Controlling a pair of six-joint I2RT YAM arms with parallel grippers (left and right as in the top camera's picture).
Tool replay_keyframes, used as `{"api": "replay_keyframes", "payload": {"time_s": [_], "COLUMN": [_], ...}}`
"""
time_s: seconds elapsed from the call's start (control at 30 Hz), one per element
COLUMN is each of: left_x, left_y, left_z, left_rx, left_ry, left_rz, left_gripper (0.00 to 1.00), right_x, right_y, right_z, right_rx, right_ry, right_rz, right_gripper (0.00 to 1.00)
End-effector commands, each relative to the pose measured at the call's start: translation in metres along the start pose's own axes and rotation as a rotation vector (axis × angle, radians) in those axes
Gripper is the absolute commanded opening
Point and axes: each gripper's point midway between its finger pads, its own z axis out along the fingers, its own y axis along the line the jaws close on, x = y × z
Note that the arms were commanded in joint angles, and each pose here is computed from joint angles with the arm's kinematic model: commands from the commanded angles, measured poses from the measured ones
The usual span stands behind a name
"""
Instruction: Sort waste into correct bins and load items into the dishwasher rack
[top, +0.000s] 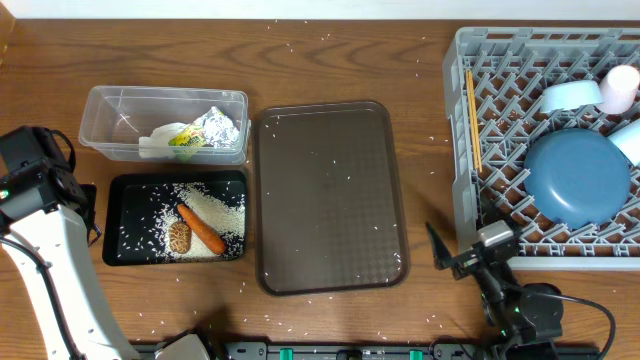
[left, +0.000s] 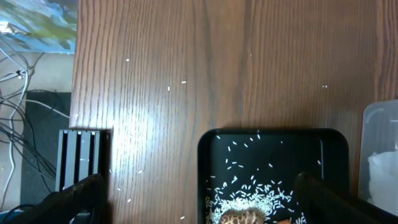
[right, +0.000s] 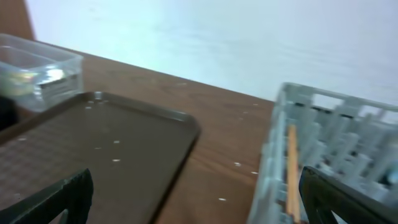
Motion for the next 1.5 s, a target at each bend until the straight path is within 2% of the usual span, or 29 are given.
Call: {"api": "replay_keyframes", "payload": {"time_s": [0.0,0.43,0.83,1.2,1.47], "left_x": [-0.002,-0.002,-0.002,-0.002,-0.002], "left_y": [0.002,0.002,0.002,0.002,0.002], "left_z": [0.000,0.000,0.000,0.000,0.000], "left_rx": [-0.008,-0.008,-0.008,-0.008,-0.008], "left_ry": [-0.007,-0.007,-0.007,-0.007,-0.007], "left_rz": [-0.009,-0.009,-0.009,-0.009,-0.009], "left_gripper": [0.98,0.98,0.98,0.98,0.98], "right_x": [0.002,0.012,0.013,0.012,0.012], "right_y": [-0.014,-0.069,-0.077,-0.074,-0.071], "right_z": [-0.002,-0.014,-0.017,-0.017,-0.015], "right_rx": [0.059,0.363,0.402,0.388,0.369], "right_ry": [0.005,0.057,0.022,0.041,0.039], "right_rz": [-0.033,-0.012,0.183,0.081,0.082], "right_gripper": [0.99,0.99,0.99,0.99,0.99]}}
